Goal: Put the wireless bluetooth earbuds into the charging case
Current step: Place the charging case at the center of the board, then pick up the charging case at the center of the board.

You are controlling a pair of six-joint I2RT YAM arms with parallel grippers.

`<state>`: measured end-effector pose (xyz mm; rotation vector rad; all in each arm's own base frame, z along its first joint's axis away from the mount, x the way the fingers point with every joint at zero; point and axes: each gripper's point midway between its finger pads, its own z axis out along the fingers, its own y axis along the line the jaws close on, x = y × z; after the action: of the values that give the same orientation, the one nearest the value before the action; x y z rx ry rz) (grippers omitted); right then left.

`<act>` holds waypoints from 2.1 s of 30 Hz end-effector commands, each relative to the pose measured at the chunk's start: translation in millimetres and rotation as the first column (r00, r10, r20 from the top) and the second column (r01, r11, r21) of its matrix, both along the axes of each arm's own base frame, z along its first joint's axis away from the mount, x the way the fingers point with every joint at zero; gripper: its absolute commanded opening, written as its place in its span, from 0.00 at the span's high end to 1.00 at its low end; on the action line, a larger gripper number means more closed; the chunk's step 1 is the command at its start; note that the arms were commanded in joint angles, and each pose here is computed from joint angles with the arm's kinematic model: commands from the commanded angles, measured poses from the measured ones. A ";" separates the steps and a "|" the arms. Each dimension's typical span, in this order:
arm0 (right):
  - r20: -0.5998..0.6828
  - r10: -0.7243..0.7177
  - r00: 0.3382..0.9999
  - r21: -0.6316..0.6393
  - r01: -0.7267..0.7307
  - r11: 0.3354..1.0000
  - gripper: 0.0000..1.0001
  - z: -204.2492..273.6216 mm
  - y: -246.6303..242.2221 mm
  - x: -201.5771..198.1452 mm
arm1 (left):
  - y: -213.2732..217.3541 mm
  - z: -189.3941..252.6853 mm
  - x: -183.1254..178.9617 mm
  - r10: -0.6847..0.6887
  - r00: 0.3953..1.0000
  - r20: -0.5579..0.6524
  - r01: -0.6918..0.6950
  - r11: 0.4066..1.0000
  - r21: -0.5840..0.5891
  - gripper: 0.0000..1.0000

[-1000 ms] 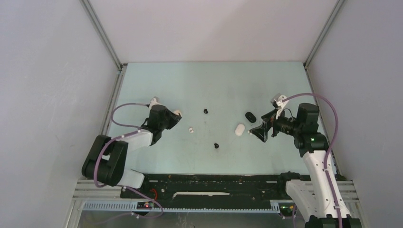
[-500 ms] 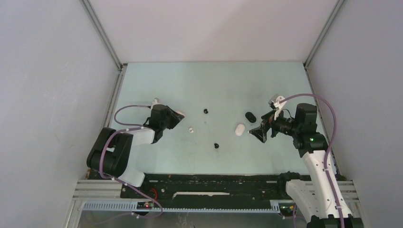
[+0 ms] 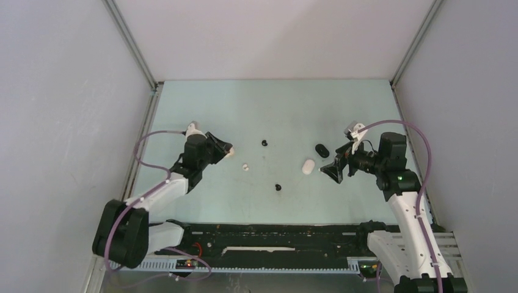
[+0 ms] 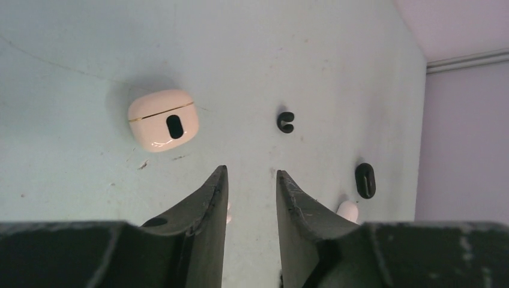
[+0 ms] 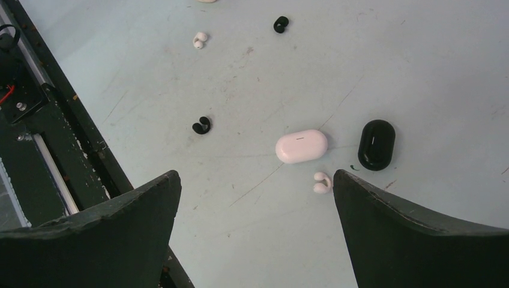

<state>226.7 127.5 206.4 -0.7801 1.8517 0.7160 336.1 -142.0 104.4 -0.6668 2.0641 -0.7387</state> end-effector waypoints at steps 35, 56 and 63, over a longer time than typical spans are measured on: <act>-0.162 -0.154 0.975 -0.179 0.125 0.976 0.03 -71.4 -39.2 46.4 | 7.6 107.4 -112.8 -0.475 0.839 0.267 0.214 0.738 0.640 0.38; -0.227 -0.080 0.971 -0.482 -0.040 0.875 0.43 -99.6 39.8 119.5 | -8.2 93.6 -67.9 -0.520 0.837 0.168 0.297 0.691 0.659 0.43; -0.169 -0.144 0.975 -0.558 0.025 0.829 0.36 -108.8 22.4 130.1 | -5.4 89.0 -69.3 -0.521 0.838 0.162 0.296 0.683 0.667 0.43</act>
<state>332.8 168.6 88.3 -1.0644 2.3454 0.3325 263.1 -145.5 178.4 0.3062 2.0295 -0.3158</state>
